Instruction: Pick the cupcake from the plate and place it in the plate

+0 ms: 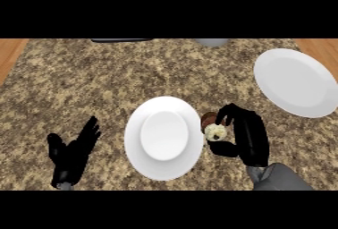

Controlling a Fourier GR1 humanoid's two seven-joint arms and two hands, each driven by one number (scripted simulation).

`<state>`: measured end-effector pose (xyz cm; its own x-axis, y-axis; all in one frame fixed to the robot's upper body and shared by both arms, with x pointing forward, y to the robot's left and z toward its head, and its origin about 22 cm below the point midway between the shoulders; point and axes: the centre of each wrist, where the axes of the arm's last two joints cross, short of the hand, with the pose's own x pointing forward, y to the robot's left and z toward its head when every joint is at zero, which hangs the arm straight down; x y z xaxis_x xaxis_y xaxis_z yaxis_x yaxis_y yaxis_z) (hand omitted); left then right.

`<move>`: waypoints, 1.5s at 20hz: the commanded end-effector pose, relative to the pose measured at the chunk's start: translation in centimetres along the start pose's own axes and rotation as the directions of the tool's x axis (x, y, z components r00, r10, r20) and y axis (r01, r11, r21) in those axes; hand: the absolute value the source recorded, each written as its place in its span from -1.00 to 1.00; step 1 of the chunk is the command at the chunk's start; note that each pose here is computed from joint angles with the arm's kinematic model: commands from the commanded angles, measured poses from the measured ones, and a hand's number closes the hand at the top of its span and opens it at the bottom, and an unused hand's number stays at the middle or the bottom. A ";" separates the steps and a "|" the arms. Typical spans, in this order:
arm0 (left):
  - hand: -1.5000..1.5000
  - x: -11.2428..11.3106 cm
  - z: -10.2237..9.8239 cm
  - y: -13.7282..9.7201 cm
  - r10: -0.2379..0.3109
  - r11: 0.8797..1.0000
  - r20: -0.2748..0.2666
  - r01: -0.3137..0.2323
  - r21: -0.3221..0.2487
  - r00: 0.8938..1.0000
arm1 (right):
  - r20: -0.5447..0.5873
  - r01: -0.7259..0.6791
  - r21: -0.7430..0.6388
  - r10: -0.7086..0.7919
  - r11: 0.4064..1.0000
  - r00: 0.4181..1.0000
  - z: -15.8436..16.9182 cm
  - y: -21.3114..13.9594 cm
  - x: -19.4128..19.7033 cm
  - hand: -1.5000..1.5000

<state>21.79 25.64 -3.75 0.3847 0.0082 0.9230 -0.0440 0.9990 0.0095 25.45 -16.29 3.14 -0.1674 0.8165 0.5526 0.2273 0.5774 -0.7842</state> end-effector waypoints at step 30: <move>0.00 2.1 -2.0 -2.2 -0.016 0.994 0.045 0.021 -0.106 0.999 | -0.226 0.043 -0.555 -0.200 0.831 0.953 -8.7 -16.1 -24.5 1.00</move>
<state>24.04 23.43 -2.85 0.3577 -0.0154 0.9337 0.0415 0.9991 0.0006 34.06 -43.43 4.41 0.0174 0.6774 0.7354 0.6981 0.5183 -0.4940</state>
